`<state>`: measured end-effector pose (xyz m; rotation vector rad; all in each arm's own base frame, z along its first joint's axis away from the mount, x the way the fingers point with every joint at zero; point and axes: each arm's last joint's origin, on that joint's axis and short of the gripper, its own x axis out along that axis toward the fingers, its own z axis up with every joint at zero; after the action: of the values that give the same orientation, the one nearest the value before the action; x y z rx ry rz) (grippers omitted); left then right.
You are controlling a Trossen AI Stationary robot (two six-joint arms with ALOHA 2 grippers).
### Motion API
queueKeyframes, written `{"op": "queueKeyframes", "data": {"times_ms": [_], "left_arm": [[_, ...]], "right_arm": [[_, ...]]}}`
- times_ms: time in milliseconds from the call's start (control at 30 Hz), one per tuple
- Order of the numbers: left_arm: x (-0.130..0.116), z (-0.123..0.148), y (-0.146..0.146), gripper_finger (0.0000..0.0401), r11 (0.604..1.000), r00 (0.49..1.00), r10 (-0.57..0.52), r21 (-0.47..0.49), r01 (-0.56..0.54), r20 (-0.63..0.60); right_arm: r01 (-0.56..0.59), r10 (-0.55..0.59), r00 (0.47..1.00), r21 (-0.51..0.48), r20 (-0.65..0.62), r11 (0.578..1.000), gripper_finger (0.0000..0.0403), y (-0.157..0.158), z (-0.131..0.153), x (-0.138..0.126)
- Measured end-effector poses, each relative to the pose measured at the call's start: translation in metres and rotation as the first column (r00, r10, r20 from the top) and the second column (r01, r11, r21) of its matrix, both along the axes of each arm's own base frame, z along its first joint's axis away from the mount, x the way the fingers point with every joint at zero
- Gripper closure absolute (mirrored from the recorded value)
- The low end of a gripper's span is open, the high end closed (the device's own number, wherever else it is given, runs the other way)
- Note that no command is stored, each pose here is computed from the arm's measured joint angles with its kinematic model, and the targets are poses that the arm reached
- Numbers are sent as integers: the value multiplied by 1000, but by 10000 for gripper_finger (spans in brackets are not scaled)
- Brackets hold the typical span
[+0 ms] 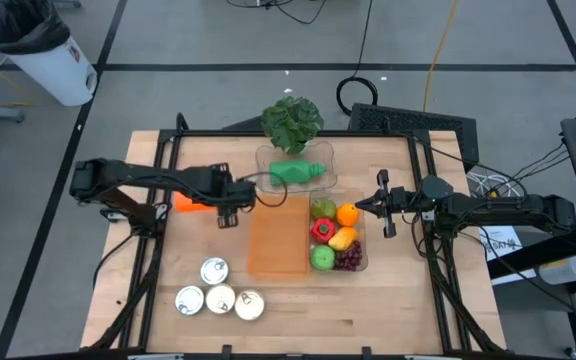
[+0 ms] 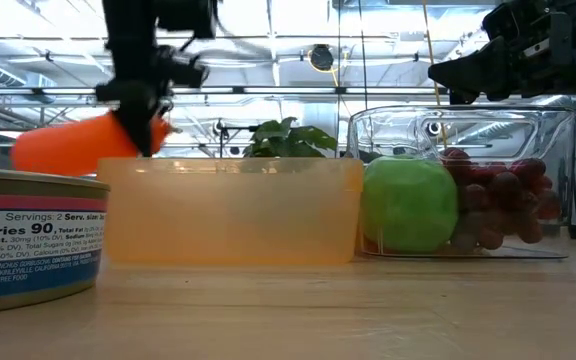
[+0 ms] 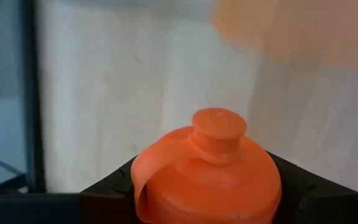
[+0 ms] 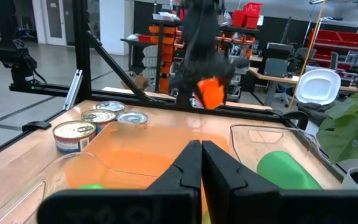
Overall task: Pick & Place Food Item
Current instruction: Put the orange water bottle into the top transparent bin
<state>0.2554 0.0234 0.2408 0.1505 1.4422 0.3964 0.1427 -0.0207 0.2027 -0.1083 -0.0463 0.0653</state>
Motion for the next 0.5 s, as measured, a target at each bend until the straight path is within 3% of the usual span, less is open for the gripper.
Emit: {"op": "queueKeyframes", "data": {"times_ms": [133,233,400,500], "left_arm": [[12,35,2,188,998,983,21,60,-32,182],[26,59,3,187,996,945,-25,92,-5,326],[50,87,4,190,980,822,-170,181,83,543],[58,97,4,188,959,758,-255,258,118,601]], "right_arm": [[0,0,1000,0,0,1000,403,0,0,0],[0,0,1000,0,0,1000,403,0,0,0],[0,0,1000,0,0,1000,403,0,0,0],[0,0,1000,0,0,1000,403,0,0,0]]}}
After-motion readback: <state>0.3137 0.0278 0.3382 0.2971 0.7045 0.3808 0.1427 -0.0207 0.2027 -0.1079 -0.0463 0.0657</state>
